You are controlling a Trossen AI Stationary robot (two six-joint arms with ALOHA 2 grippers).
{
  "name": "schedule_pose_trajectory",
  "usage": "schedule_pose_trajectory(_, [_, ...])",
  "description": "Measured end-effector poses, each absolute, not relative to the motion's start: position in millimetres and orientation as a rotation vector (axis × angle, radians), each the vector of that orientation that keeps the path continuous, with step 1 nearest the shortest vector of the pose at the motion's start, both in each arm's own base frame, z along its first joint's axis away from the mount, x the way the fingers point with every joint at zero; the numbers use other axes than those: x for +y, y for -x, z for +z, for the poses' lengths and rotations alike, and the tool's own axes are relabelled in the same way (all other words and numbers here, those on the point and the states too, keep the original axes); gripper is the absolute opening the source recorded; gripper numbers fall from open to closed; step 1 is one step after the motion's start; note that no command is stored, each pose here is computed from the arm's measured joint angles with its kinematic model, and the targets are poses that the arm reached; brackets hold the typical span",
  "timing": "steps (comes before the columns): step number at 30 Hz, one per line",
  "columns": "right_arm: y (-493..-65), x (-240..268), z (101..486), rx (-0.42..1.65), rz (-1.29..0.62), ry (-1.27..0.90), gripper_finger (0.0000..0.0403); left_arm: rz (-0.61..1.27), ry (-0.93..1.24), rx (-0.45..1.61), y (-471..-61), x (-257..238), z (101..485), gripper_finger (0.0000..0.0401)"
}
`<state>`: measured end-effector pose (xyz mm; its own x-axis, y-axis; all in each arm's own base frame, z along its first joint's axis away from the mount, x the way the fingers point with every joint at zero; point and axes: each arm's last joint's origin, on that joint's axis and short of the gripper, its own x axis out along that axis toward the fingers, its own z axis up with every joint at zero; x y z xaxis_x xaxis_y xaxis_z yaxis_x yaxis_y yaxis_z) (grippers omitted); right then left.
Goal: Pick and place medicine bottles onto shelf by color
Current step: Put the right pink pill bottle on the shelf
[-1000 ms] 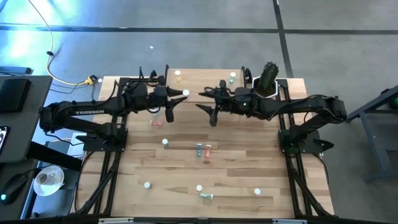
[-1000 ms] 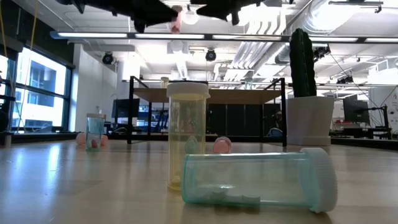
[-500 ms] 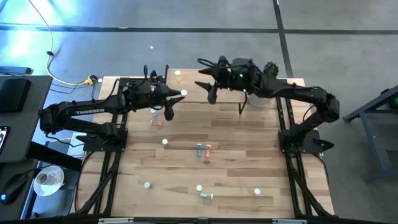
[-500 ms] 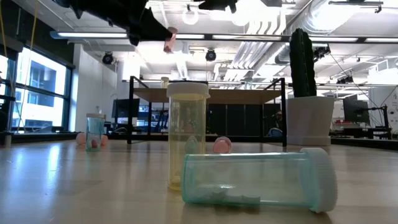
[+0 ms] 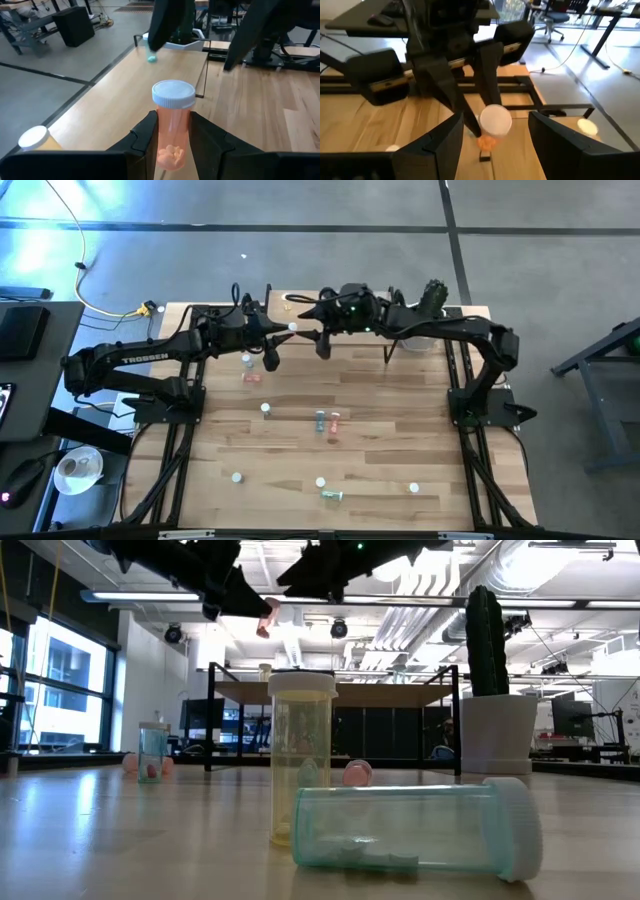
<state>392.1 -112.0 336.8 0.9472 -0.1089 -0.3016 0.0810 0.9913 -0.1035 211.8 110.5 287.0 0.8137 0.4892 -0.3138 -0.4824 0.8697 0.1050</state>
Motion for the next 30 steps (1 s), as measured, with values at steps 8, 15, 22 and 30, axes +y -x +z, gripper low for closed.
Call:
schedule_pose_trajectory(8, [-402, -115, 327, 0.289, -0.1, 0.065, 0.0215, 0.518, -0.021, 0.341, -212, 110, 287, 0.0087])
schedule_pose_trajectory(15, [-405, -116, 323, 0.298, -0.097, 0.062, 0.0215, 0.517, -0.047, 0.308, -213, 111, 290, 0.0087])
schedule_pose_trajectory(22, [-405, -116, 325, 0.274, -0.099, 0.065, 0.0215, 0.492, -0.045, 0.302, -213, 110, 291, 0.0087])
schedule_pose_trajectory(30, [-405, -116, 324, 0.28, -0.098, 0.063, 0.0165, 0.487, -0.071, 0.294, -214, 110, 292, 0.0087])
